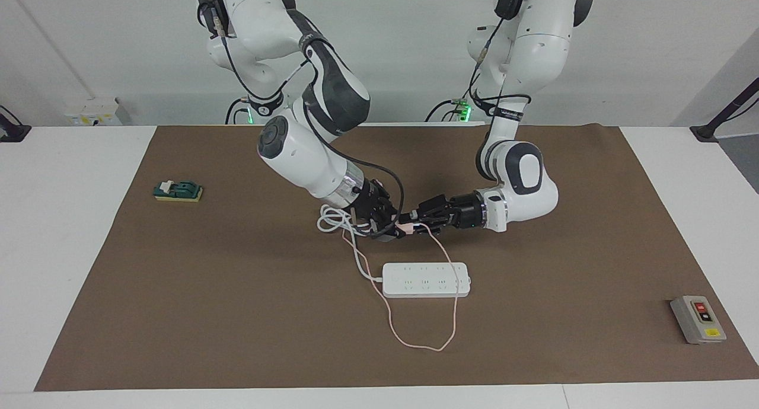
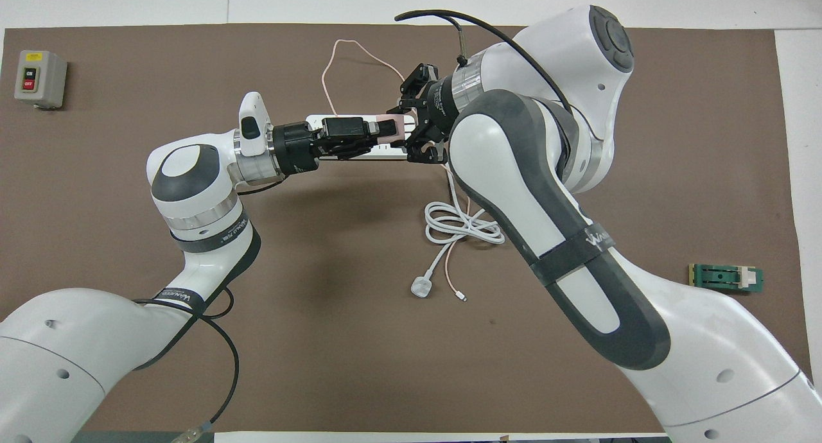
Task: Plug charger into power strip
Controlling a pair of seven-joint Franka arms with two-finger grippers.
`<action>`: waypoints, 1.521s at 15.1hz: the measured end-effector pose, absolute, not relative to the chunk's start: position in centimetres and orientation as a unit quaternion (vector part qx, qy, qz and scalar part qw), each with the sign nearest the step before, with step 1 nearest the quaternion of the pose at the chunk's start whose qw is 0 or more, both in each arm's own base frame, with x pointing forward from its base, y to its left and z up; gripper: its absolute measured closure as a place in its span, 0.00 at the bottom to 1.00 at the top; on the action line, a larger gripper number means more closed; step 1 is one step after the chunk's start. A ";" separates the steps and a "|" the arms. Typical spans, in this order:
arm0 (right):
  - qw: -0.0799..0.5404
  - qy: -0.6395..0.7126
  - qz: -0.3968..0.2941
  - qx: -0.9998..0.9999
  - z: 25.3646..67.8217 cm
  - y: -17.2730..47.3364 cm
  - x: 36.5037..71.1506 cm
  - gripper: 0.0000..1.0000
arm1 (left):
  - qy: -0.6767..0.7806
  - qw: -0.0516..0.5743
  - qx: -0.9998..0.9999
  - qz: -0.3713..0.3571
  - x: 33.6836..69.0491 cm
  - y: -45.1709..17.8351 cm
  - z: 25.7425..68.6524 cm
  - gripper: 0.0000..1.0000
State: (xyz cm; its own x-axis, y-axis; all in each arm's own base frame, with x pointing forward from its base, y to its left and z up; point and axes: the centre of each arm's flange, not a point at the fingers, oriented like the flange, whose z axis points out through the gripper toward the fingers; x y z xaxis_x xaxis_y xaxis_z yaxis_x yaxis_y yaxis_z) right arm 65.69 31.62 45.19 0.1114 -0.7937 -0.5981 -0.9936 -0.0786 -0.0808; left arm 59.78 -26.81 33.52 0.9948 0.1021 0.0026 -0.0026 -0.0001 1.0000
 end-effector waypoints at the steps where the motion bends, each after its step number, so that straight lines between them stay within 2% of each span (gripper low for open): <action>1: 0.245 0.635 0.205 -0.703 45.3 31.6 65.8 0.46 | 0.036 0.706 0.706 0.036 59.7 -26.8 33.4 0.68; 6: 0.251 0.644 0.200 -0.694 46.0 30.6 66.4 0.00 | 0.040 0.703 0.709 0.036 59.6 -26.6 32.9 0.68; 10: 0.260 0.655 0.192 -0.683 47.5 27.8 67.4 0.00 | 0.047 0.694 0.716 0.056 60.4 -25.1 32.8 0.68; 13: 0.265 0.657 0.176 -0.683 50.5 24.9 67.6 0.00 | 0.053 0.686 0.722 0.068 61.3 -22.7 32.9 0.68; 15: 0.246 0.655 0.159 -0.696 52.2 23.0 67.2 0.00 | 0.060 0.680 0.728 0.069 61.7 -21.1 33.4 0.68; 19: 0.227 0.609 0.126 -0.749 55.3 19.2 66.1 0.00 | 0.080 0.618 0.779 0.069 62.4 -17.7 35.2 0.68; 23: 0.208 0.519 0.096 -0.823 57.9 14.4 64.9 0.00 | 0.109 0.529 0.840 0.042 62.4 -11.3 39.8 0.68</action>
